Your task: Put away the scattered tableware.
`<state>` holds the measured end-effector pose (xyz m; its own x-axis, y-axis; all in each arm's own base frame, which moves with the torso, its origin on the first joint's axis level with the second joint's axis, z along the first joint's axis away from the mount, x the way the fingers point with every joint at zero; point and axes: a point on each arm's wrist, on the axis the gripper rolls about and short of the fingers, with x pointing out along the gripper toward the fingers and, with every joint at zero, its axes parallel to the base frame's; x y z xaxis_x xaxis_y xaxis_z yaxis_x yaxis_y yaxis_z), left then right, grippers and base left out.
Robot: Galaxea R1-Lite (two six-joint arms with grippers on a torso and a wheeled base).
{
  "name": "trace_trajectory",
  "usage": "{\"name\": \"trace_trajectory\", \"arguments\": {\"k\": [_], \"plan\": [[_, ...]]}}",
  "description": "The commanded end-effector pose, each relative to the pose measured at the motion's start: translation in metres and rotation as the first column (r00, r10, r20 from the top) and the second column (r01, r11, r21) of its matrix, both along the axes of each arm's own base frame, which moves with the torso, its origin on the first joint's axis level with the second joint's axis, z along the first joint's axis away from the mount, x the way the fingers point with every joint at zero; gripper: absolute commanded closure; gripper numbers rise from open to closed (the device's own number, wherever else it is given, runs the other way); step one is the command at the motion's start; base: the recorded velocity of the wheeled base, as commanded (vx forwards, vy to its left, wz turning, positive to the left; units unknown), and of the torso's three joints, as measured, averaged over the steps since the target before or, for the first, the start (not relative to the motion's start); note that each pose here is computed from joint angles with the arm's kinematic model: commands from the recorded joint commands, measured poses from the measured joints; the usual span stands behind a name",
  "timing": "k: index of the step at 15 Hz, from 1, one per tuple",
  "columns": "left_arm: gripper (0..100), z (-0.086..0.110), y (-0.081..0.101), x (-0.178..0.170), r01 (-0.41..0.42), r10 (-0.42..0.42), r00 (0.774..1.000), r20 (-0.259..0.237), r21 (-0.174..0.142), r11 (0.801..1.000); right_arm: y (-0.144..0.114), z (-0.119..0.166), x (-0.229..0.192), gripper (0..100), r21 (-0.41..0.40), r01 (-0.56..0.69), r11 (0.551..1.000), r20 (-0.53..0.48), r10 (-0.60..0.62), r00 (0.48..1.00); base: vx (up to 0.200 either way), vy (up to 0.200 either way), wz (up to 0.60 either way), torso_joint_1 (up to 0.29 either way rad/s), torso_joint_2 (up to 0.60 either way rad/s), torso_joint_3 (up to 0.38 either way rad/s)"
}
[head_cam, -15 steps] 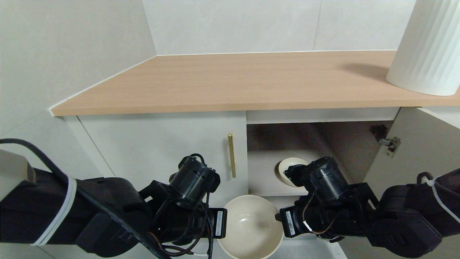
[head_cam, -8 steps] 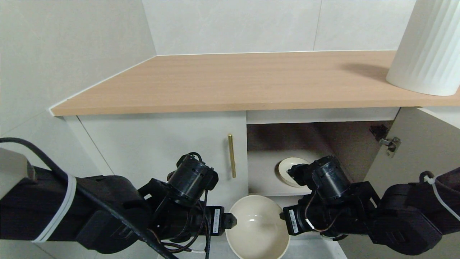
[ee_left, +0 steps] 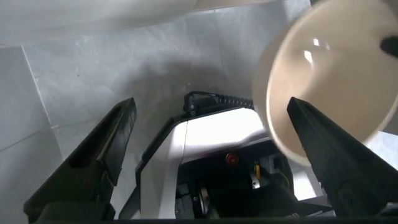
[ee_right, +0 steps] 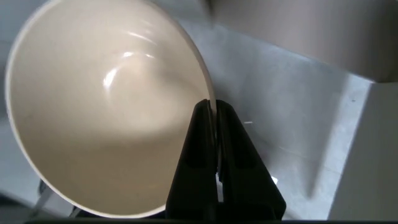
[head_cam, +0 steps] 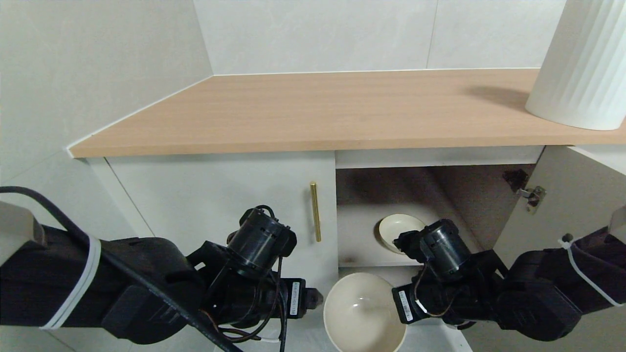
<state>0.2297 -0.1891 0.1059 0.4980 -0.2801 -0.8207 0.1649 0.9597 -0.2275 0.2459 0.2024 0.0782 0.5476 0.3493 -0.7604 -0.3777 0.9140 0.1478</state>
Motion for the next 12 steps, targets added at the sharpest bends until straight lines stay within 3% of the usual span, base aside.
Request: {"name": "trace_trajectory", "arguments": {"k": [1, 6, 12], "plan": [[0, 0.001, 0.0, 0.0, -0.002, 0.002, 1.0, 0.002, -0.002, 1.0, -0.006, -0.007, 0.008, 100, -0.016, 0.031, 0.999, -0.015, -0.032, 0.999, 0.0, 0.0, 0.0, 0.0, 0.0, 0.0], [0, 0.002, 0.001, 0.0, -0.005, 0.005, 1.0, 0.01, 0.001, 1.0, -0.031, -0.002, 0.039, 100, 0.03, 0.174, 0.984, 0.0, -0.174, 0.985, 0.0, 0.0, 0.0, 0.0, 0.0, 0.0], [0, 0.002, 0.0, 0.0, -0.012, 0.012, 1.0, 0.016, 0.005, 1.0, -0.038, 0.008, 0.078, 100, 0.242, 0.408, 0.88, -0.034, -0.412, 0.91, 0.0, 0.0, 0.0, 0.0, 0.0, 0.0]]}}
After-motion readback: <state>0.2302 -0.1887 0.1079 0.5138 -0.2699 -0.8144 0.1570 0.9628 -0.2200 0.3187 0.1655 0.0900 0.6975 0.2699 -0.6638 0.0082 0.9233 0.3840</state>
